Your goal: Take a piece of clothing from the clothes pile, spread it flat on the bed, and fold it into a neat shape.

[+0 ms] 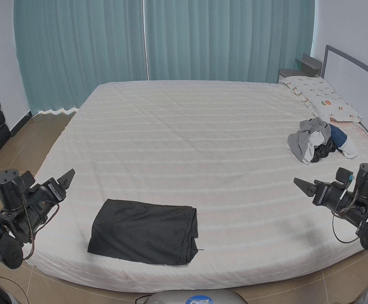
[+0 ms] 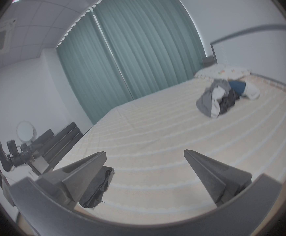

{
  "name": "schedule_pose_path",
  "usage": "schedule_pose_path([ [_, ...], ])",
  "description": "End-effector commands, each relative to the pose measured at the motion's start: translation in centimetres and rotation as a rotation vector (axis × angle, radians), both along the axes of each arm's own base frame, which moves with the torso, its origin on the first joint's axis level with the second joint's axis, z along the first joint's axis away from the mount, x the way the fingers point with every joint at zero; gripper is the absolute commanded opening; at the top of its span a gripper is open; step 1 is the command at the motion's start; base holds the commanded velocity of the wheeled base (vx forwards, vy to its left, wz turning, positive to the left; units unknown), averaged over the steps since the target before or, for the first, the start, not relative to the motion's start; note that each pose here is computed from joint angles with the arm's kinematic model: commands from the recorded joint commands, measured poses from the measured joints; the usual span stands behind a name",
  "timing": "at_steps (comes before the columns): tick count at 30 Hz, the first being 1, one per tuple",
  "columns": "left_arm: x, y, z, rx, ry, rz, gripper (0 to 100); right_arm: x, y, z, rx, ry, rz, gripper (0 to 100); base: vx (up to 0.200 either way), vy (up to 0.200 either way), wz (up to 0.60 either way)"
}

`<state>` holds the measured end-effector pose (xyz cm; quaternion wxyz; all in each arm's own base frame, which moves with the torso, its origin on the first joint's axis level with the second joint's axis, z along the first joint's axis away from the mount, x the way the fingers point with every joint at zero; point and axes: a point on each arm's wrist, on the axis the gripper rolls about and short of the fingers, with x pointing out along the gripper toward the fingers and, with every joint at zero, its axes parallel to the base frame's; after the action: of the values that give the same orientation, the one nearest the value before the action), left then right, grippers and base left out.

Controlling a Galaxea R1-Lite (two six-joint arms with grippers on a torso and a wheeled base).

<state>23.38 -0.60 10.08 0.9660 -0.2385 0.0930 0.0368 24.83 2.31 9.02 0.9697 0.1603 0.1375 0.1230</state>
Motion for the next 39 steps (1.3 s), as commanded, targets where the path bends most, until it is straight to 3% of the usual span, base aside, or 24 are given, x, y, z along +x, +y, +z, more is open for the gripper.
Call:
schedule_pose_path([
  [1, -7.5, 0.3, 4.7, 0.194, -0.231, -0.012, 100, -8.5, -0.7, 4.6, -0.154, -0.25, 0.004, 100, 0.0, 0.0, 0.0],
  [4, -9.5, 0.3, 5.9, 0.302, -0.31, -0.006, 100, -10.9, -1.0, 5.5, -0.235, -0.342, -0.004, 100, 0.0, 0.0, 0.0],
  [5, -9.5, 0.3, 5.9, 0.302, -0.31, -0.006, 100, -10.9, -1.0, 5.5, -0.235, -0.342, -0.004, 100, 0.0, 0.0, 0.0],
  [7, -10.8, 0.4, 7.2, 0.398, -0.388, 0.009, 100, -13.2, -1.2, 6.8, -0.287, -0.441, -0.008, 100, 0.0, 0.0, 0.0],
  [10, -12.6, 0.5, 7.7, 0.478, -0.416, 0.019, 100, -15.5, -1.3, 7.1, -0.332, -0.476, -0.007, 100, 0.0, 0.0, 0.0],
  [20, -21.4, 0.6, 8.2, 0.528, -0.377, -0.011, 100, -24.8, -1.8, 5.4, -0.368, -0.4, 0.047, 100, 0.0, 0.0, 0.0],
  [22, -21.4, 0.6, 8.2, 0.528, -0.377, -0.011, 100, -24.8, -1.8, 5.4, -0.368, -0.4, 0.047, 100, 0.0, 0.0, 0.0],
  [23, -25.1, 0.7, 8.2, 0.544, -0.362, -0.034, 100, -28.1, -2.2, 3.9, -0.426, -0.364, 0.069, 100, 0.0, 0.0, 0.0],
  [25, -25.6, 0.7, 8.2, 0.547, -0.356, -0.041, 100, -28.3, -2.2, 3.6, -0.444, -0.354, 0.074, 100, 0.0, 0.0, 0.0],
  [26, -27.9, 0.7, 7.2, 0.553, -0.315, -0.09, 100, -28.5, -2.2, 3.3, -0.51, -0.298, 0.07, 100, 0.0, 0.0, 0.0],
  [30, -29.5, 0.6, 5.6, 0.56, -0.322, -0.095, 100, -28.3, -2.2, 3.8, -0.518, -0.367, 0.033, 100, 0.0, 0.0, 0.0],
  [34, -29.6, 0.6, 5.2, 0.562, -0.325, -0.073, 100, -27.7, -2.3, 3.4, -0.579, -0.437, 0.0, 100, 0.0, 0.0, 0.0],
  [39, -28.9, 0.6, 3.9, 0.563, -0.275, -0.087, 100, -26.3, -2.3, -0.1, -0.601, -0.377, -0.085, 100, 0.0, 0.0, 0.0],
])
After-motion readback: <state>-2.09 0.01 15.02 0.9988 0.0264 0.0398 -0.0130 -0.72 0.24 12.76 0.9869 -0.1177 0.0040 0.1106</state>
